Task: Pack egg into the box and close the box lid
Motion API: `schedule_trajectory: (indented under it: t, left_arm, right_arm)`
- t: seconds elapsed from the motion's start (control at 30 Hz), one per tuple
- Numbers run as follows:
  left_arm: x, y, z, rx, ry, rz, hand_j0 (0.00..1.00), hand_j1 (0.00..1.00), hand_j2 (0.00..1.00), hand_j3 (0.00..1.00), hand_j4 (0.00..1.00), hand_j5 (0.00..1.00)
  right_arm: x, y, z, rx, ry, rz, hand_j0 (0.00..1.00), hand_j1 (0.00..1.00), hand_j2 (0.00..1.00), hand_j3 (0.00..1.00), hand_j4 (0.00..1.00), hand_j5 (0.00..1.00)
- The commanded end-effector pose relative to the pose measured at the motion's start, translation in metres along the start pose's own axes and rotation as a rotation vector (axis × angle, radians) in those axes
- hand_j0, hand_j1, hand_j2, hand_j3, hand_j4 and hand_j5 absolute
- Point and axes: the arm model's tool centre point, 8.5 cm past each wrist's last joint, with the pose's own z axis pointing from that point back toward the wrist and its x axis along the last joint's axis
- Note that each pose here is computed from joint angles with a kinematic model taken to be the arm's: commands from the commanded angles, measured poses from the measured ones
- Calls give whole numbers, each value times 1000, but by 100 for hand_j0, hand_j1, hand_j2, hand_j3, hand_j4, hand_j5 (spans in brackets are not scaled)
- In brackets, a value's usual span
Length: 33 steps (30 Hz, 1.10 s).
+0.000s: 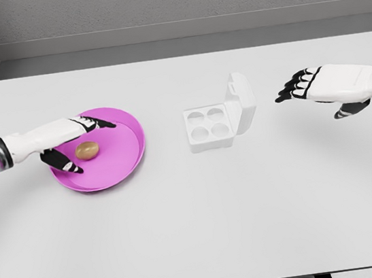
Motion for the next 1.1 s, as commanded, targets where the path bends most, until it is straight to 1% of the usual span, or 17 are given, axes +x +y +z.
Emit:
schedule_trajectory:
  t: [0.0,0.03,0.13,0.2,0.23,0.3,0.37,0.43,0.6,0.7,0.73,1.07]
  left_arm:
    - [-2,-2,0,-2,7,11,95,95,95,95,95,95]
    - [-2,-3,0,-4,6,11,93,93,93,93,93,93]
    - [-2,-5,-1,-10,5,12,92,92,92,92,92,92]
    - [-2,-5,-1,-15,8,5,85,85,85,85,85,85]
    - [-2,-5,-1,-18,9,2,83,83,83,83,83,83]
    - [-4,-5,-1,-19,14,3,82,82,82,82,82,82]
    - [-10,-7,3,-20,35,13,82,82,82,82,82,82]
    - [-11,-6,3,-17,37,15,82,82,82,82,82,82]
    - [-13,-8,2,-26,45,14,82,82,82,82,82,82]
    - [-13,-10,0,-30,46,14,75,75,75,75,75,75]
    - [-13,-10,0,-30,46,14,74,74,74,74,74,74]
    - [-14,-5,4,-23,48,8,74,74,74,74,74,74]
  right_arm:
    - [-2,1,0,-3,4,-11,100,100,100,100,100,100]
    - [-2,1,0,-4,5,-12,100,100,100,100,100,100]
    - [-2,0,-1,-8,4,-12,100,100,100,100,100,100]
    - [0,-1,-5,-14,-4,-12,100,100,100,100,100,100]
    - [-3,-1,-6,-11,5,-12,100,100,100,100,100,100]
    - [-4,2,-10,-3,13,-7,100,100,100,100,100,100]
    - [-4,1,-11,-6,11,-7,100,100,100,100,100,100]
    - [-4,1,-12,-7,13,-9,100,100,100,100,100,100]
    - [-5,-4,-12,-14,14,1,100,100,100,100,100,100]
    - [-4,-3,-14,-16,10,0,100,100,100,100,100,100]
    - [-4,-3,-14,-16,10,0,100,100,100,100,100,100]
    - [-3,-3,-14,-15,9,-1,100,100,100,100,100,100]
